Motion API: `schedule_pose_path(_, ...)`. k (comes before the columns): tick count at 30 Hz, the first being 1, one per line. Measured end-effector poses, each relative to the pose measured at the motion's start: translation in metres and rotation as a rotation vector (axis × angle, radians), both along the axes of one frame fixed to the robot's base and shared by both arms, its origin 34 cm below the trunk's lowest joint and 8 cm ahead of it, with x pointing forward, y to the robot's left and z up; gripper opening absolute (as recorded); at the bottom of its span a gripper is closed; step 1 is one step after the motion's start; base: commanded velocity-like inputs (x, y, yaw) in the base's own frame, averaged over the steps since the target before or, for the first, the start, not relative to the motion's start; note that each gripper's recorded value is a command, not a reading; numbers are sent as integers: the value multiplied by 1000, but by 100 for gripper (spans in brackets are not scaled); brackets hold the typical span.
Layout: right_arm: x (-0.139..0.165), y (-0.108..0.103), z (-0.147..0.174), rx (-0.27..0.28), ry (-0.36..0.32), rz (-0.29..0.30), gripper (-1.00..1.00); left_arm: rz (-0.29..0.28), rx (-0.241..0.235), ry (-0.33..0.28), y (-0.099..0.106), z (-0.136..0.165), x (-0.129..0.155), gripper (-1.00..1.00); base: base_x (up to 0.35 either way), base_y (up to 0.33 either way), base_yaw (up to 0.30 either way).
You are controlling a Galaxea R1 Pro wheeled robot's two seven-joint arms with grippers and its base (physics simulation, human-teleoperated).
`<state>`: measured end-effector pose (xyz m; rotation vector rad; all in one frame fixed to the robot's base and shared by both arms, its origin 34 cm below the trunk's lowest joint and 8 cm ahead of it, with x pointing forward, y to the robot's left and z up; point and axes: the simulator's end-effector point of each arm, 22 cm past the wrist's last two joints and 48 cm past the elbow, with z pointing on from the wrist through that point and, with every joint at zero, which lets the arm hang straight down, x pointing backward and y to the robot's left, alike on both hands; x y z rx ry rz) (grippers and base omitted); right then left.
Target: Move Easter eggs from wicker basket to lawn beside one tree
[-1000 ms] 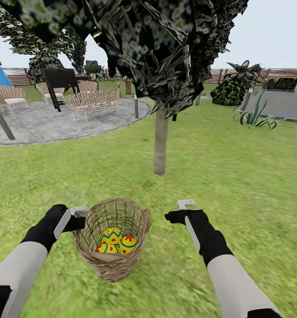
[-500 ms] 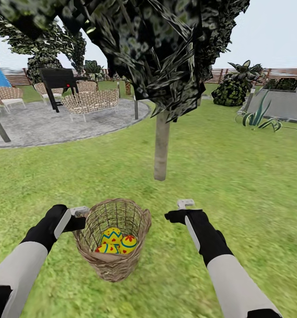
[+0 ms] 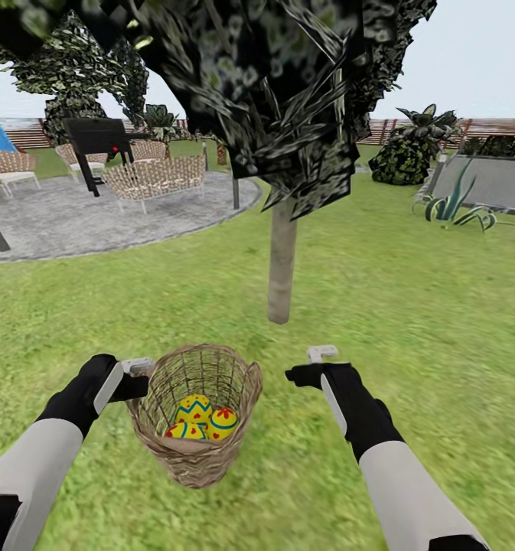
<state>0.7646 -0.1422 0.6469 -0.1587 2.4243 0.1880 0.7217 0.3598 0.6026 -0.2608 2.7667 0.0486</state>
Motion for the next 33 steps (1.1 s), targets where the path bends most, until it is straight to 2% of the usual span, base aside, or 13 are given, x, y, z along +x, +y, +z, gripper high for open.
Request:
schedule_pose_path(8,4,-10,5,2,-13,-11,100,0,1,0,0,0,0,-100,325,0,0)
schedule_pose_path(12,16,-25,25,0,-64,-31,100,0,0,2,0,-1,0,-100,326,0,0)
schedule_pose_path(18,21,-34,38,-1,-90,-33,100,2,-1,4,0,-1,-1,-100,326,0,0)
schedule_pose_path(21,16,-17,39,73,-78,40,100,2,-1,4,0,-1,-1,-100,326,0,0)
schedule_pose_path(29,16,-14,40,81,-80,51,100,2,0,3,1,-1,-1,-100,315,0,0)
schedule_pose_path(33,16,-14,38,81,-77,51,100,2,-2,1,0,0,0,-100,51,0,0)
